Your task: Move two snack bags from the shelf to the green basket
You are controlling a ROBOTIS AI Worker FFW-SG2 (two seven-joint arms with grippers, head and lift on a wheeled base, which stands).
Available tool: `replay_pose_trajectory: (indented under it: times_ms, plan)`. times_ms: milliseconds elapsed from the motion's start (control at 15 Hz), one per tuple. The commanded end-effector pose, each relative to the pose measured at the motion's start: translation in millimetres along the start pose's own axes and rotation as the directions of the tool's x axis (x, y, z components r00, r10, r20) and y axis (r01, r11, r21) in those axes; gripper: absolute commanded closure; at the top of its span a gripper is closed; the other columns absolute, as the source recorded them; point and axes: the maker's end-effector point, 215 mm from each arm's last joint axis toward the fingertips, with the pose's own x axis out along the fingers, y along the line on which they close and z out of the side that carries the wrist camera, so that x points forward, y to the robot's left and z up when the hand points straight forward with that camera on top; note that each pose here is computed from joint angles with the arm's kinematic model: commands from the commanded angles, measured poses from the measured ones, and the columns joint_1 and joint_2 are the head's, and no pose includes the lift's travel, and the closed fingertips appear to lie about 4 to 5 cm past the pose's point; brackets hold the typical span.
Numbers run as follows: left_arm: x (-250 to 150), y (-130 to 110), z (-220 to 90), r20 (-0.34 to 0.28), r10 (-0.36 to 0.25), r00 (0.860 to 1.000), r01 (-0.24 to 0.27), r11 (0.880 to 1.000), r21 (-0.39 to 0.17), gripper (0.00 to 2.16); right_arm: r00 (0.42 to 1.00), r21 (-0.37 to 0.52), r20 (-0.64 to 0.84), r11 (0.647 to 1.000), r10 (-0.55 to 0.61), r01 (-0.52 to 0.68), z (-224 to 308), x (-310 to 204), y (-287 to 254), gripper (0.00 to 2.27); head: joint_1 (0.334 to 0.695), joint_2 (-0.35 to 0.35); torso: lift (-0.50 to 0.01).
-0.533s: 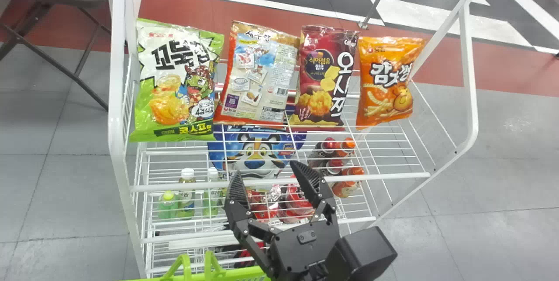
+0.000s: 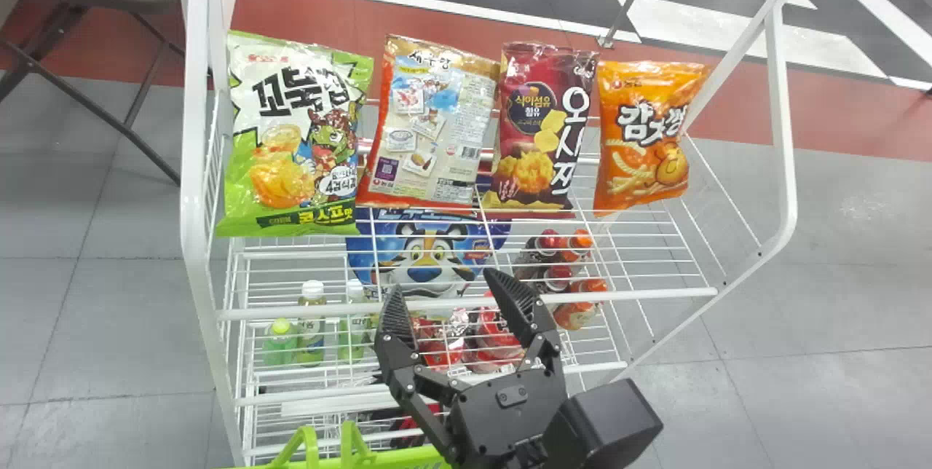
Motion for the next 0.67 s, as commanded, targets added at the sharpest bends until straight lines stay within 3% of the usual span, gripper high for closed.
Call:
replay_pose_trajectory:
  times_ms: [0, 333, 600]
  plan:
    - [0, 0, -1, -0.001, -0.001, 1.000, 0.001, 1.000, -0.002, 2.15, 1.000, 0.006, 0.019, 1.000, -0.007, 0.007, 2, 1, -2, 0.18, 0.695, -0.350, -0.013]
    - [2, -1, -6, -0.008, -0.004, 1.000, 0.003, 1.000, -0.011, 2.14, 0.997, 0.005, 0.067, 1.000, -0.029, 0.029, 6, 33, -15, 0.18, 0.695, -0.350, -0.013]
    - [1, 6, -12, -0.021, 0.024, 0.999, -0.024, 1.000, -0.016, 2.14, 0.997, 0.014, 0.065, 0.999, -0.043, 0.042, -9, 82, -34, 0.18, 0.695, -0.350, -0.013]
